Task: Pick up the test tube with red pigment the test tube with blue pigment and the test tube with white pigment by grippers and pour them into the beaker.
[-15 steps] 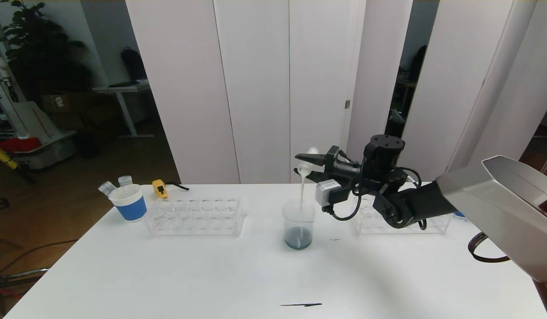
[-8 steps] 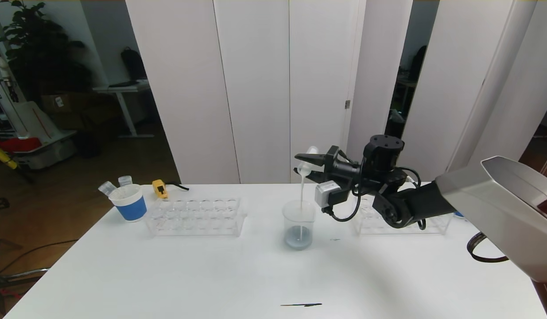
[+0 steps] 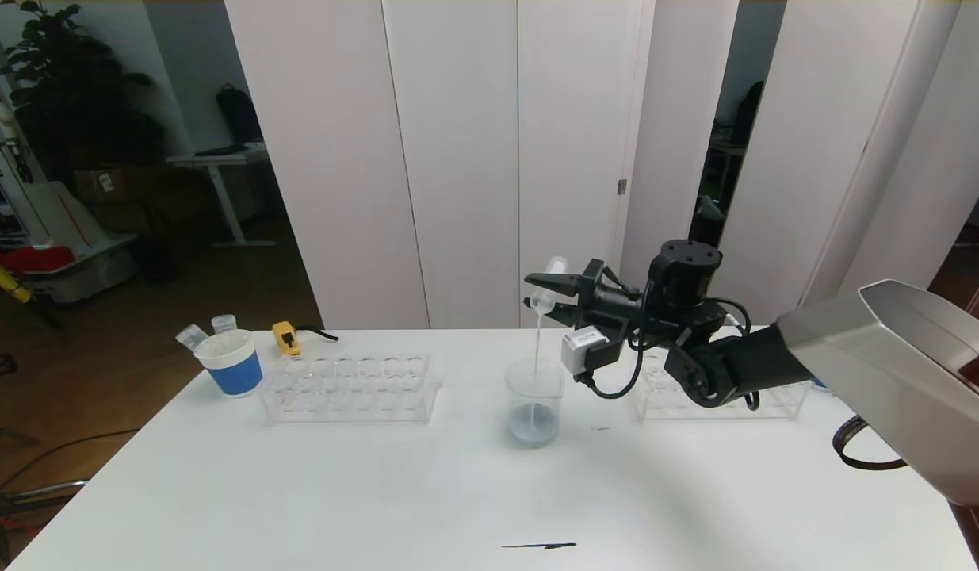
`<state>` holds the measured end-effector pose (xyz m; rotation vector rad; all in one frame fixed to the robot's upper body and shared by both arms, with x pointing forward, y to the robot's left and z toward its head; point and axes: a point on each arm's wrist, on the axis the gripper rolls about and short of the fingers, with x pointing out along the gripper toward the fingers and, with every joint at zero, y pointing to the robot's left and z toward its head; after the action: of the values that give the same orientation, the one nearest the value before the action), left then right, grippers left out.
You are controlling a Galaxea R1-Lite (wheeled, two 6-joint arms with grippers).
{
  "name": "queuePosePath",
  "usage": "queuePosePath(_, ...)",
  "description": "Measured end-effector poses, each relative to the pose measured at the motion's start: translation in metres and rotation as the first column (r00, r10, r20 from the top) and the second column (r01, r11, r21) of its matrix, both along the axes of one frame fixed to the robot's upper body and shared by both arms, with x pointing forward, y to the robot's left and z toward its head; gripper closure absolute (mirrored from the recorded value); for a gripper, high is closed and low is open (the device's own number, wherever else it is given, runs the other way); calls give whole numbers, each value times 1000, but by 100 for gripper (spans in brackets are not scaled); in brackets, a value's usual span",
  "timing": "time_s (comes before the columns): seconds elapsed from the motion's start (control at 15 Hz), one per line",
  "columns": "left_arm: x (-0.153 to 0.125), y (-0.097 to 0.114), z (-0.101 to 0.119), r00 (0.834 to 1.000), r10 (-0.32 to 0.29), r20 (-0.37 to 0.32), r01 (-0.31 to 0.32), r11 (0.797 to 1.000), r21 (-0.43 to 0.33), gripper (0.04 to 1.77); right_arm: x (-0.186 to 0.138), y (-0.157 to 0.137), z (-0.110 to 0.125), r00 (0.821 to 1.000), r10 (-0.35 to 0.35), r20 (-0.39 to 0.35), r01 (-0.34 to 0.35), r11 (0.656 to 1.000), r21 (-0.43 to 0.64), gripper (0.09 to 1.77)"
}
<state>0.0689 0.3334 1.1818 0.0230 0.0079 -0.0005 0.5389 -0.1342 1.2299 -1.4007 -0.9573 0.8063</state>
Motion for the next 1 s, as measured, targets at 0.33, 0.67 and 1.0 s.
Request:
queuePosePath(0.33, 0, 0, 0, 1000, 0, 0, 0, 1000, 0, 6, 0, 1, 3, 998, 18, 63, -16, 1000, -20, 126)
queuePosePath(0.67, 0, 0, 0, 1000, 0, 0, 0, 1000, 0, 6, 1, 3, 7, 988, 61, 143, -55, 997, -46, 126)
queuePosePath(1.0, 0, 0, 0, 1000, 0, 0, 0, 1000, 0, 6, 1, 7, 10, 979, 84, 186, -75, 996, -57, 126)
